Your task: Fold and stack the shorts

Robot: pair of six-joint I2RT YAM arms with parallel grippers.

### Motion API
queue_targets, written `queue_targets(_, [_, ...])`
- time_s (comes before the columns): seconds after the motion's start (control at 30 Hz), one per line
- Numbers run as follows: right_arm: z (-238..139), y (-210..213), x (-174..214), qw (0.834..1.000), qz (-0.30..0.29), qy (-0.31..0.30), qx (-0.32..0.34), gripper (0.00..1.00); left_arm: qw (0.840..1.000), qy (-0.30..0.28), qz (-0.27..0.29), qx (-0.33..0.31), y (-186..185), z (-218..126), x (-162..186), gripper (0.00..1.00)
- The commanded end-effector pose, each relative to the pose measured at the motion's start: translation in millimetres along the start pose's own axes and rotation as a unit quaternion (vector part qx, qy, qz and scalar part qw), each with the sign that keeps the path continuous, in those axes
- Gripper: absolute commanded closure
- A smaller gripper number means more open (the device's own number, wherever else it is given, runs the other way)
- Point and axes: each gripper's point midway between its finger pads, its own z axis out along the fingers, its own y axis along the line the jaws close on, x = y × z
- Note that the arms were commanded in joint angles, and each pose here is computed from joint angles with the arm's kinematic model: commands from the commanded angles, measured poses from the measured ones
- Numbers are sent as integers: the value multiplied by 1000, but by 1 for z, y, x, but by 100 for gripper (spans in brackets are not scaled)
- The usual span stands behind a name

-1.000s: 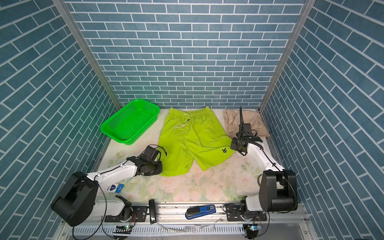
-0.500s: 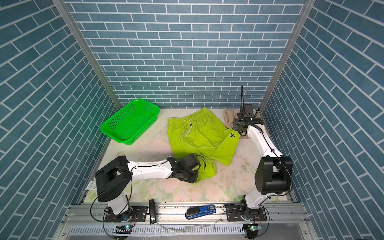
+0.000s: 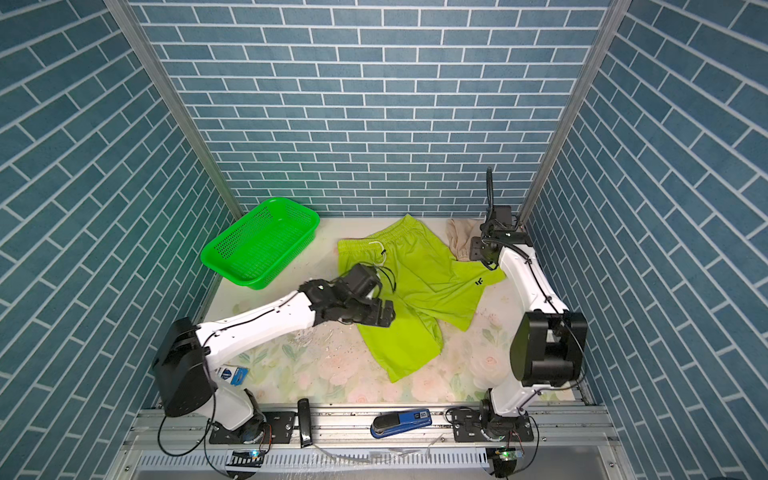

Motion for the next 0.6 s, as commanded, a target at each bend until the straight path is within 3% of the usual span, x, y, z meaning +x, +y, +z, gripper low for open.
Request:
queue_targets(0.0, [-44, 27, 29, 998, 19, -7, -58, 40, 995, -28, 13, -91, 75, -14, -31, 0])
queue_targets(0.1, [-67, 79, 78, 991, -40, 6, -124, 39, 984, -76, 32, -156, 120, -16, -73, 0])
queue_targets(0.2, [-84, 132, 139, 977, -97, 41, -187, 38, 979, -95, 31, -179, 150, -2, -110, 0])
queue_targets(0.4, [-103, 180, 237, 951, -206, 68, -219, 38, 985, -97, -25, -139, 191, 43, -163, 0])
queue_targets(0.57, [-106, 203, 293, 928, -290, 91, -213, 37, 989, -81, 3, -120, 194, 80, -180, 0])
